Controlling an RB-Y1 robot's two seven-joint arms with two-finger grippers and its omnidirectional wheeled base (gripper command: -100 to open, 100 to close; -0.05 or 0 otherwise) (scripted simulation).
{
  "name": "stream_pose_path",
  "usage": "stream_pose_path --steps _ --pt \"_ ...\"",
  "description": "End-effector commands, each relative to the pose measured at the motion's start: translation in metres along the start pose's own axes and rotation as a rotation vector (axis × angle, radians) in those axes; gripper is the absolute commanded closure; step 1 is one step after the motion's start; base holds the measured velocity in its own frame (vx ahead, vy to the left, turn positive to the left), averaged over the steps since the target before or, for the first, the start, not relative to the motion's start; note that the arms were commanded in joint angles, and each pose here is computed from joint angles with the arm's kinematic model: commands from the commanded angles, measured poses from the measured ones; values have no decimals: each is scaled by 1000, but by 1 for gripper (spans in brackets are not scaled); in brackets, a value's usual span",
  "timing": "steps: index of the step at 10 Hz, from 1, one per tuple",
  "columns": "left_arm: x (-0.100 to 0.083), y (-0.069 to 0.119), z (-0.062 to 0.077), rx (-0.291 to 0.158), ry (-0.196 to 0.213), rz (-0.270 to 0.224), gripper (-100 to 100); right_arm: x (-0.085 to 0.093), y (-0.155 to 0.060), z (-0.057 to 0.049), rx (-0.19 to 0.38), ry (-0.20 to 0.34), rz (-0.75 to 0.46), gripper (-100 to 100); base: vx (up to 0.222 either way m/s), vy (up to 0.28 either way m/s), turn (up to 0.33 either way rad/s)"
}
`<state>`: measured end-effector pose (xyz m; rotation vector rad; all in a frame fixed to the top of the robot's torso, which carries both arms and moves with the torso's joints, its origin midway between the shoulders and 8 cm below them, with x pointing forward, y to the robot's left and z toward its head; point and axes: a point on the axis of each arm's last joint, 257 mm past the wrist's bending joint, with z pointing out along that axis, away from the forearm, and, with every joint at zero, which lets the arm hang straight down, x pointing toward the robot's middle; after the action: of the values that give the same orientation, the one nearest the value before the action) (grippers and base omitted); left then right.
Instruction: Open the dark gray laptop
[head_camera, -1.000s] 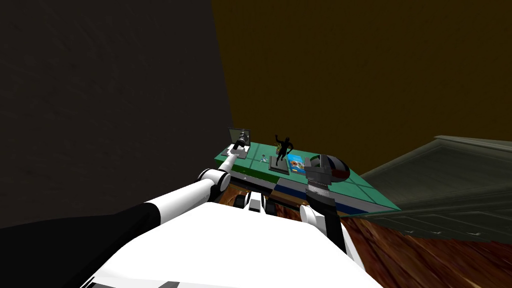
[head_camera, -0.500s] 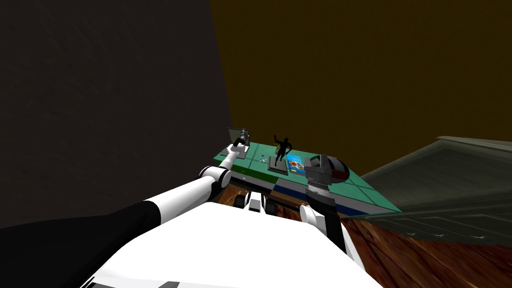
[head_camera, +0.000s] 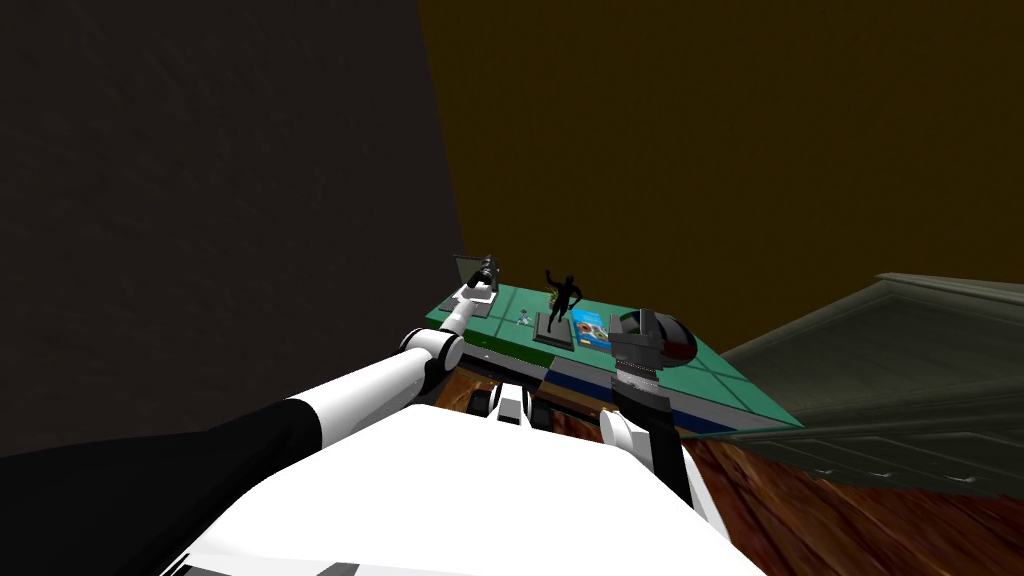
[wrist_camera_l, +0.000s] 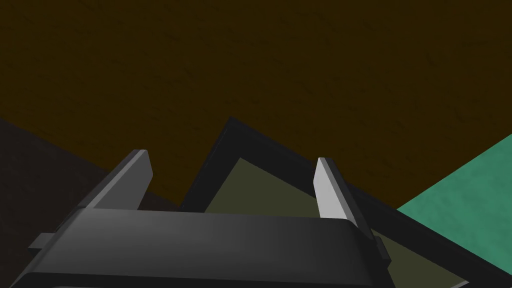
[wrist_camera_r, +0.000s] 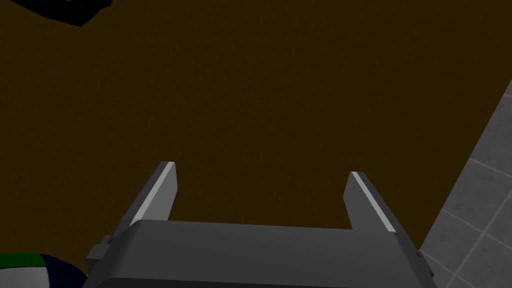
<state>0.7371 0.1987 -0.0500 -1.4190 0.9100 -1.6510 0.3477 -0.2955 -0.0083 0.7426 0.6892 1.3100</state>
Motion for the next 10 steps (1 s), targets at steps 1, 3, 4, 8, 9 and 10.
stream_pose_path --steps 1,3,4,8,9,10 --pt "0 3 6 -42 -19 -3 -100 0 0 0 0 0 0 0 7 -33 14" --pt "-1 4 8 -65 -30 -3 -100 0 0 0 0 0 0 0 9 -27 9" --pt "-2 5 10 -85 -40 -3 -100 0 0 0 0 0 0 0 6 -26 13" --pt "-1 3 12 -87 -41 -2 -100 0 0 0 0 0 0 0 15 3 -26" --pt "-1 3 12 -87 -41 -2 100 0 0 0 0 0 0 0 0 0 0" --pt "-3 7 7 -60 -32 0 100 0 0 0 0 0 0 0 0 10 -36"
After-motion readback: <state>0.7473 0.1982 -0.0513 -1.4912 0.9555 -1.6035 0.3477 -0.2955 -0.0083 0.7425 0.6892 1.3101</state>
